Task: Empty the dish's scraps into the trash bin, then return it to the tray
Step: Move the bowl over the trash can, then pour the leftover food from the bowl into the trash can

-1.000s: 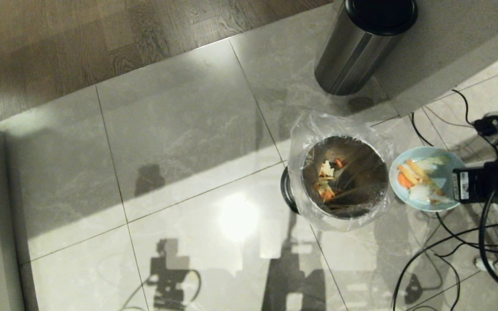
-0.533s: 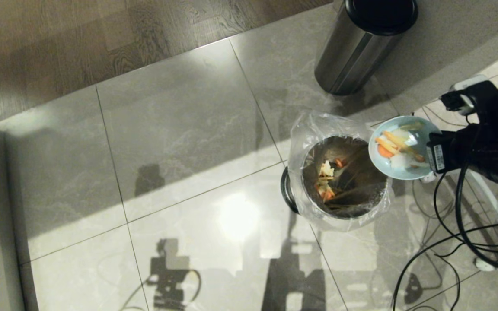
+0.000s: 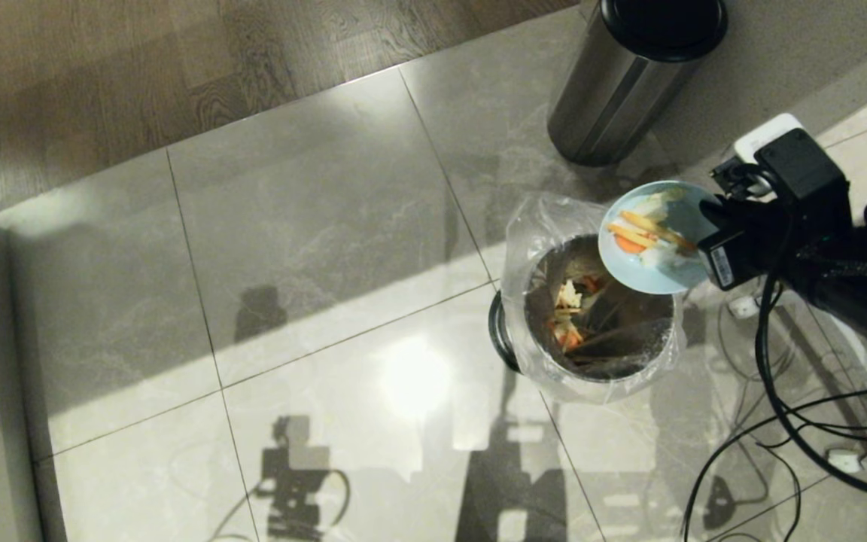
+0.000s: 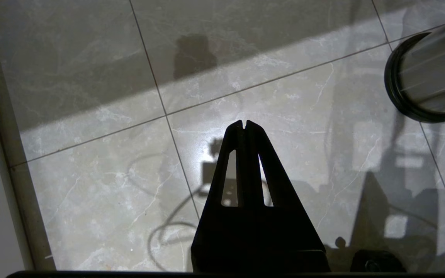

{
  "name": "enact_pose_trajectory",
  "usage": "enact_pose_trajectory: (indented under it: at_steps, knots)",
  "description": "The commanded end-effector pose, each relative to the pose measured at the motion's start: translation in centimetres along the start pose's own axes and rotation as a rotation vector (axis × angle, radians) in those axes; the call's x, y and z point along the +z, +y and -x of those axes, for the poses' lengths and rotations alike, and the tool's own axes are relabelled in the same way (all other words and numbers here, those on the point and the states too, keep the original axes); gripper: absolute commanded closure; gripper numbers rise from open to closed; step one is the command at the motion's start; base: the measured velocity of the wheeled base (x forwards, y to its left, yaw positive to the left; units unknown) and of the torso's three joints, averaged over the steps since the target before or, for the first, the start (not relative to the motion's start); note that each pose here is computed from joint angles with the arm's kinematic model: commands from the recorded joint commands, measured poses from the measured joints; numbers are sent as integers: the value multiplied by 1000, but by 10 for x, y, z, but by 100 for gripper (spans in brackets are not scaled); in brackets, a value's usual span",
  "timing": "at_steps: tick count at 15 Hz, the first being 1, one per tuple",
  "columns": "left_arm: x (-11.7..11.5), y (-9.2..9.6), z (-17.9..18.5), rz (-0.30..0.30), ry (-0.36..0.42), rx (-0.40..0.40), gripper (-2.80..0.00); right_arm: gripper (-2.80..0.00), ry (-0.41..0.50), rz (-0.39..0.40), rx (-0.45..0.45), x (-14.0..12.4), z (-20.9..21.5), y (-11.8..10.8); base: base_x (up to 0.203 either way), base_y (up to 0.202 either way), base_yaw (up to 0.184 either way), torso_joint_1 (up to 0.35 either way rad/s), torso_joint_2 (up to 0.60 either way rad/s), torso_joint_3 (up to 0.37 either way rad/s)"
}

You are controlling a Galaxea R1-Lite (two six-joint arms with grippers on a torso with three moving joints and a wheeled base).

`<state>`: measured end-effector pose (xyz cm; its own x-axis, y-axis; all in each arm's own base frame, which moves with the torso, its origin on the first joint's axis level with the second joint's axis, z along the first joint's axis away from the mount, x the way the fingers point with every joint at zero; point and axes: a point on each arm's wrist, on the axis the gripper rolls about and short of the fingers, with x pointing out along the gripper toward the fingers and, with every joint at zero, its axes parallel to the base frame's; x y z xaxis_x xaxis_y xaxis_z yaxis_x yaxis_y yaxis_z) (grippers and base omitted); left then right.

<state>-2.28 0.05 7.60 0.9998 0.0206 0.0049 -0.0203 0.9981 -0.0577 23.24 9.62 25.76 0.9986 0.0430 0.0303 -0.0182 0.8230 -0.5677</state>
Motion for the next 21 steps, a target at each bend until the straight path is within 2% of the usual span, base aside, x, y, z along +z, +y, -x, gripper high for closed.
enact_pose_trajectory:
  at_steps: [1, 5, 8, 13, 17, 20, 21]
  knots:
    - [0, 0, 0, 1, 0, 0, 0, 0, -59, 35, -6, -1, 2, 10, 0, 0, 0, 0, 0, 0]
    - [0, 0, 0, 1, 0, 1, 0, 0, -219, 65, 81, -11, 9, 22, 0, 0, 0, 0, 0, 0]
    - [0, 0, 0, 1, 0, 1, 0, 0, -346, 65, 135, -8, 6, 23, 0, 0, 0, 0, 0, 0]
    - [0, 0, 0, 1, 0, 0, 0, 0, -518, 174, 210, -21, -8, 18, 0, 0, 0, 0, 0, 0]
    - [0, 0, 0, 1, 0, 1, 0, 0, -710, 236, 319, -34, -13, 9, 0, 0, 0, 0, 0, 0]
    - [0, 0, 0, 1, 0, -1, 0, 0, -864, 266, 357, -38, -22, 12, 0, 0, 0, 0, 0, 0]
    - [0, 0, 0, 1, 0, 0, 0, 0, -881, 260, 393, -43, -26, 15, 0, 0, 0, 0, 0, 0]
